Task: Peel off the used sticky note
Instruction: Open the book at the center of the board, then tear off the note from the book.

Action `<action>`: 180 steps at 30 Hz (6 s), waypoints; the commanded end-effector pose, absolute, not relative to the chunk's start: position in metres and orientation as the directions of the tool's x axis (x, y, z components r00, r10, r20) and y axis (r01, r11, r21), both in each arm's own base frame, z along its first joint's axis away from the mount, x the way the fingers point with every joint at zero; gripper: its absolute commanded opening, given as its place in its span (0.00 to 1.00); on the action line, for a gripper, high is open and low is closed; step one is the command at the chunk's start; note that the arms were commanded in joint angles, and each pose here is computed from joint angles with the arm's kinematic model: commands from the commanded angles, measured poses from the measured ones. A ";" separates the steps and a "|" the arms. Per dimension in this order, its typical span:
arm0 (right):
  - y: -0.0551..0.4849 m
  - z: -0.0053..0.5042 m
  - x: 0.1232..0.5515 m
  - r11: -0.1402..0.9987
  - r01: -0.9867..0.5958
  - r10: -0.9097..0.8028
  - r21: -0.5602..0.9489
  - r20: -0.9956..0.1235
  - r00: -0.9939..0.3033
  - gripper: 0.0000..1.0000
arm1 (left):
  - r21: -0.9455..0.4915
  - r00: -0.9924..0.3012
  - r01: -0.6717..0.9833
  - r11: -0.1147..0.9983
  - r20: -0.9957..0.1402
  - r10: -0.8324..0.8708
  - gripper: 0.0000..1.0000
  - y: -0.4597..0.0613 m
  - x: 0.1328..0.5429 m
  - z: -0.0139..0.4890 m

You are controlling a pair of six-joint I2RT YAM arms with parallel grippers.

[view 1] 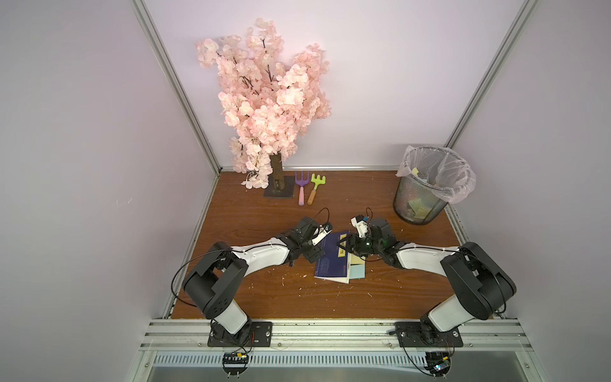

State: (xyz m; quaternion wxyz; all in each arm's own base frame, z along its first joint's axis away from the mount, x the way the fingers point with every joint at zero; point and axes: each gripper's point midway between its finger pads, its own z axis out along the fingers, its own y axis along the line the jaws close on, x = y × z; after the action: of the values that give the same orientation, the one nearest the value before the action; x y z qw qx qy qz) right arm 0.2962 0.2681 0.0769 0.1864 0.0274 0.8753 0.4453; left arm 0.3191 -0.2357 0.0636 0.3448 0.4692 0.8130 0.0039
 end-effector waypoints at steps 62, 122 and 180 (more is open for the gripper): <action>0.269 0.087 0.329 0.532 0.087 0.430 0.842 -0.180 -0.885 0.00 | 0.543 0.096 0.764 0.348 -0.629 0.771 0.67 -0.316 0.242 0.094; 0.306 0.028 0.296 0.808 -0.029 0.259 0.589 -0.398 -0.880 0.07 | -0.210 -0.490 0.747 0.631 -0.816 0.308 0.02 -0.259 0.292 0.115; 0.244 0.069 0.364 0.741 -0.019 0.308 0.671 -0.365 -0.879 0.15 | -0.524 -0.726 0.481 0.703 -0.687 -0.016 0.04 -0.163 0.333 0.071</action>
State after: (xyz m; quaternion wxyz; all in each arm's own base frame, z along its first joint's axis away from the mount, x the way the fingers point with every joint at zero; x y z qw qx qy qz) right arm 0.3535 0.2366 0.0524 0.2126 0.0928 0.9142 0.3324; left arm 0.3375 -0.1684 0.0854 0.3660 0.1503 0.8443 -0.3613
